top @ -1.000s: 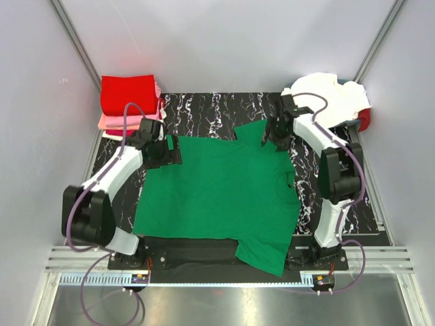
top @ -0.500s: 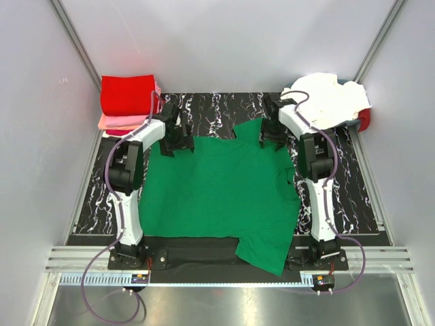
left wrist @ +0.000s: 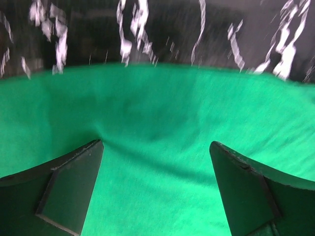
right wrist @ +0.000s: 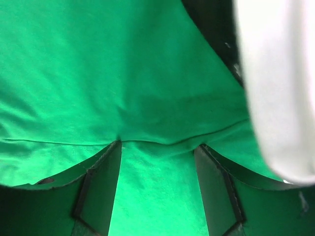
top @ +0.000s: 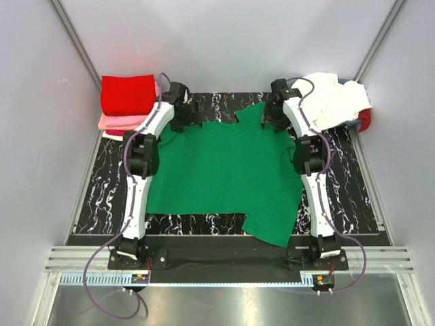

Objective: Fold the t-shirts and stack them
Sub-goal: Fold the tshirt

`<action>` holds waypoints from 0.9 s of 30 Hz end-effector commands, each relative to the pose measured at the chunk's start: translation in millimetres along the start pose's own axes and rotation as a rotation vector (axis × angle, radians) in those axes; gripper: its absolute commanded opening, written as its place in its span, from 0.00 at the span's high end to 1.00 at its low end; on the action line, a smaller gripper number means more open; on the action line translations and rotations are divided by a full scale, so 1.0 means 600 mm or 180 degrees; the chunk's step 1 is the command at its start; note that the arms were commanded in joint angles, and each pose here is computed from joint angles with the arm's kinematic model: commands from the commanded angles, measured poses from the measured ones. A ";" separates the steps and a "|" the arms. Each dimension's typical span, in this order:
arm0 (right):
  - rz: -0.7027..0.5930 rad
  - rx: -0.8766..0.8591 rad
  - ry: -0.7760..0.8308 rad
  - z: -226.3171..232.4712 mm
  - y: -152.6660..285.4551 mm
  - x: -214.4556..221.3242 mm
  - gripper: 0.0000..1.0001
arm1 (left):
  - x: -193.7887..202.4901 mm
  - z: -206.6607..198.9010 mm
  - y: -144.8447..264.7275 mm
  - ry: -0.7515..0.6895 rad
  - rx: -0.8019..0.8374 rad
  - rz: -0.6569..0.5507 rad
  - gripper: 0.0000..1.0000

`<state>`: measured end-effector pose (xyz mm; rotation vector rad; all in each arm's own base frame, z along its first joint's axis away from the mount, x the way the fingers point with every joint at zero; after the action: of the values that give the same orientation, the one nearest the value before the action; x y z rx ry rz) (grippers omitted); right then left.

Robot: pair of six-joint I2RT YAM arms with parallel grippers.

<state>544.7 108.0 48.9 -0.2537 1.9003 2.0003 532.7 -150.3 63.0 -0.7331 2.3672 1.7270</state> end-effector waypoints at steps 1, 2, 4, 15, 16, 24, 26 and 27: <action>-0.0372 -0.0307 -0.0066 -0.013 -0.006 -0.059 0.31 | -0.037 -0.021 0.030 -0.0010 0.0197 -0.0087 0.02; -0.0447 -0.0435 -0.0013 -0.003 0.007 -0.069 0.30 | -0.042 -0.028 0.042 -0.0005 0.0240 -0.0124 0.02; -0.0672 -0.0641 0.0051 0.014 0.062 -0.099 0.29 | -0.056 -0.046 0.093 -0.0016 0.0348 -0.0266 0.02; -0.1023 -0.0814 0.0005 0.008 0.373 -0.033 0.24 | 0.072 0.029 0.387 0.0031 -0.0141 -0.0637 0.01; -0.0801 -0.0730 -0.0034 -0.006 0.347 0.013 0.24 | 0.128 0.062 0.399 0.0091 -0.0278 -0.0540 0.01; -0.0630 -0.1115 -0.0727 -0.033 0.408 0.242 0.23 | 0.367 0.168 0.413 0.1047 -0.0383 -0.0267 0.01; -0.0449 -0.1195 -0.0798 -0.036 0.386 0.297 0.23 | 0.406 0.192 0.402 0.1252 -0.0434 -0.0290 0.01; -0.0407 -0.1190 -0.0812 -0.043 0.385 0.325 0.23 | 0.428 0.206 0.394 0.1318 -0.0472 -0.0265 0.01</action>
<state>296.5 92.4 212.2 -0.3157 1.3984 2.0932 193.3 -65.7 142.2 -1.0931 2.4036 1.8989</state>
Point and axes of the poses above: each gripper's point midway between its finger pads, its own y axis back along the fingers, its own z axis along the line the jaws close on, x = y × z, the point moved 3 cm from there along y, back along the fingers, and after that the axes turned 7 degrees about y, right-handed, at the moved point
